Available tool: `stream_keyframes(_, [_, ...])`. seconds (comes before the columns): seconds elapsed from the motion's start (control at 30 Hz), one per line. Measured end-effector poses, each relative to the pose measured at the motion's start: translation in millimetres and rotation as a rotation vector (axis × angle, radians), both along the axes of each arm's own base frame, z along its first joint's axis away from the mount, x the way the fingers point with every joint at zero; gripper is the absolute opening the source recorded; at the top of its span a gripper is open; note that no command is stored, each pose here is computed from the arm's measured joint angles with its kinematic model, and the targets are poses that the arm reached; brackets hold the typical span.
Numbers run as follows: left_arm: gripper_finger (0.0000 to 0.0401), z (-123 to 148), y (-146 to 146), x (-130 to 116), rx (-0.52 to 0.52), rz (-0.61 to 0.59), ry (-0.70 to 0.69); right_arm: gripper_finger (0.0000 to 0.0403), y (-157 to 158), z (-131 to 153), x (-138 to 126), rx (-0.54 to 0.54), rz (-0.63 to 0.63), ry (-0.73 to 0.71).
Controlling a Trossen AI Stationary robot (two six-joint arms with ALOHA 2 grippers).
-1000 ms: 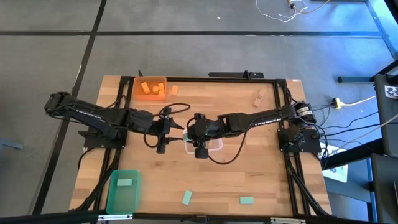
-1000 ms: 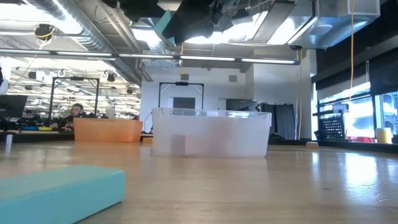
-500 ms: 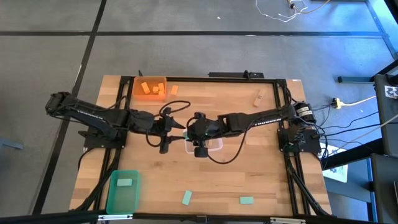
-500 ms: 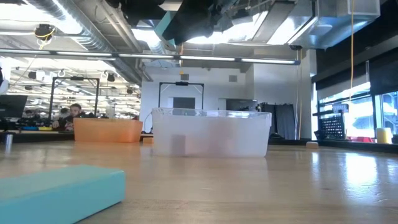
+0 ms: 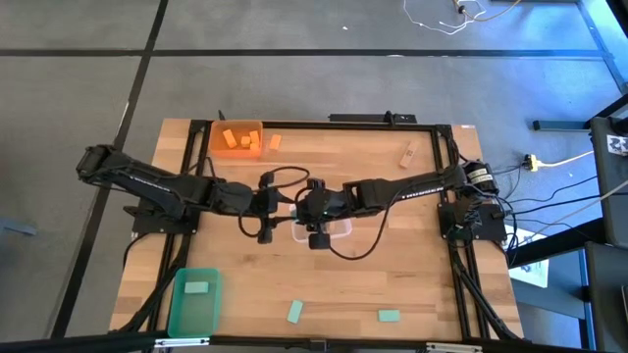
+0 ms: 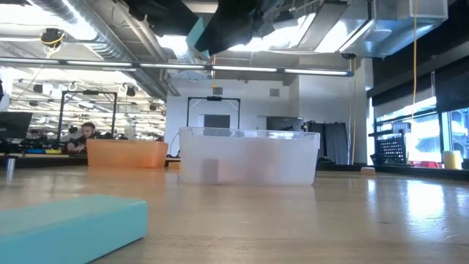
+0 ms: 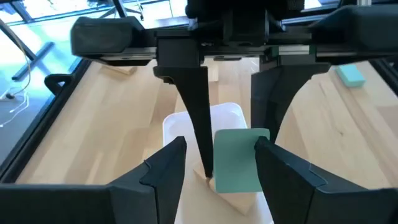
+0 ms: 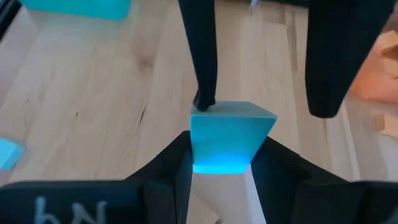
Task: Sort & place blocks by color
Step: Put the blue block into the green bin
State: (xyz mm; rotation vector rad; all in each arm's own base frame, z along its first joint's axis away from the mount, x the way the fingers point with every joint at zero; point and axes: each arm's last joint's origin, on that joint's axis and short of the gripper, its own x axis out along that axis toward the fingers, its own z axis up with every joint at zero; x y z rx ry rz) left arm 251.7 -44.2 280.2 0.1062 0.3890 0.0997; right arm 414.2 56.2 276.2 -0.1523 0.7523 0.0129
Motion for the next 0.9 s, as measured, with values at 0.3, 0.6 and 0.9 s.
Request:
stream_keyframes(0.3, [0.0183, -1.9, -3.9, 3.9, -0.003, -0.018, -0.01, 0.0129, 0.4, -0.8, -0.6, -0.006, 0.012, 0.009])
stream_keyframes(0.6, [0.0183, 0.1, -9.4, 1.5, -0.01, -0.044, -0.02, 0.0129, -0.4, 2.7, 0.8, -0.008, 0.002, -0.014])
stream_keyframes(0.9, [0.0183, -1.6, -8.6, 3.0, 0.004, -0.014, -0.017, 0.0129, -0.5, 2.4, 0.7, -0.008, 0.003, -0.012])
